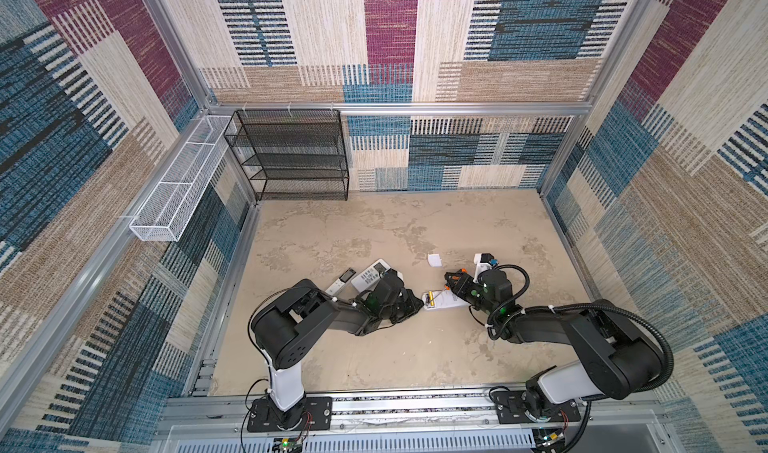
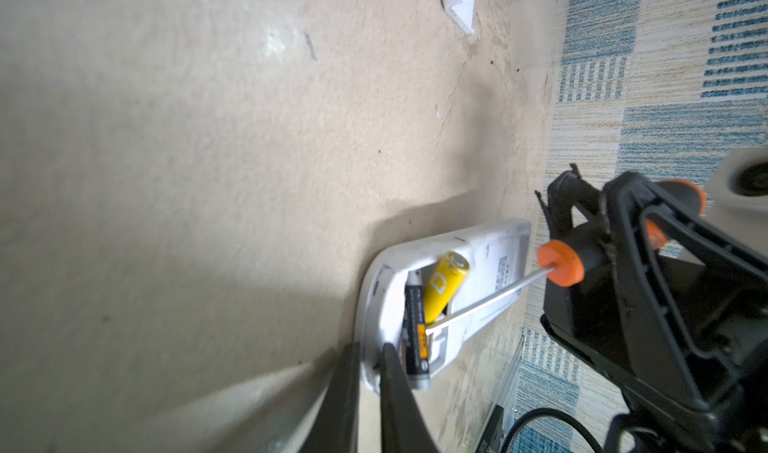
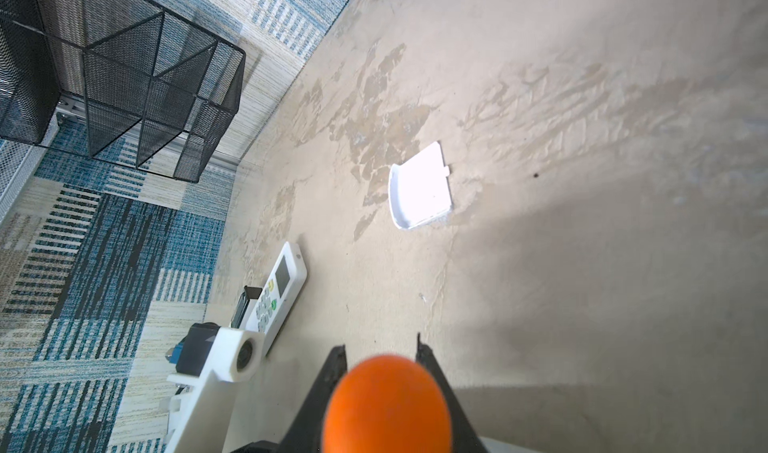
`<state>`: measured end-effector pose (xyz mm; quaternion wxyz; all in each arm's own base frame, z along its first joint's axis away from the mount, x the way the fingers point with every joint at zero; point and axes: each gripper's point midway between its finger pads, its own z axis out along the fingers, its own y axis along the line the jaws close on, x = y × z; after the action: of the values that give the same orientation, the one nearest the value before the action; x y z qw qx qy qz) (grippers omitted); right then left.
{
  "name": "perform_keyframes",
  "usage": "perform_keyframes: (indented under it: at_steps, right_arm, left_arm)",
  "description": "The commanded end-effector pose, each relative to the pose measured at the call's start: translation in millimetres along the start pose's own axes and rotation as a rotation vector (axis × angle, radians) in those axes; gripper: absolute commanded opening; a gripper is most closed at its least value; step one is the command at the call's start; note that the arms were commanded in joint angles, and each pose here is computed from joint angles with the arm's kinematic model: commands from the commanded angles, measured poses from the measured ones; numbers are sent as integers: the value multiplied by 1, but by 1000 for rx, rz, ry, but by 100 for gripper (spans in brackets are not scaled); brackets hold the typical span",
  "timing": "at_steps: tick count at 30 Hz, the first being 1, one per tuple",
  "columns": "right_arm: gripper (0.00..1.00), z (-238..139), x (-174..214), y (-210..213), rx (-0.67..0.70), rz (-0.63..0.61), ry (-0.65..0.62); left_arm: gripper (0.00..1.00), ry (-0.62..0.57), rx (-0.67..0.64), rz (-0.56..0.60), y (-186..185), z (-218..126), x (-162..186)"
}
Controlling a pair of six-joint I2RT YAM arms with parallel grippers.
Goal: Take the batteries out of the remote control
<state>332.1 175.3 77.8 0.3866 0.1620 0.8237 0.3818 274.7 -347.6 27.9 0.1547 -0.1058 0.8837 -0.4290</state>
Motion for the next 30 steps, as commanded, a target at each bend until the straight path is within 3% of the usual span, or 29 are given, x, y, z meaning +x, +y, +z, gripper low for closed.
perform_keyframes:
  at_steps: [1,30]
  right_arm:
    - [0,2,-6,9,-37,-10,-19]
    - [0,30,-19,23,-53,-84,-15]
  left_arm:
    - [14,12,-70,-22,19,-1,6]
    - [14,17,-71,-17,16,1,5]
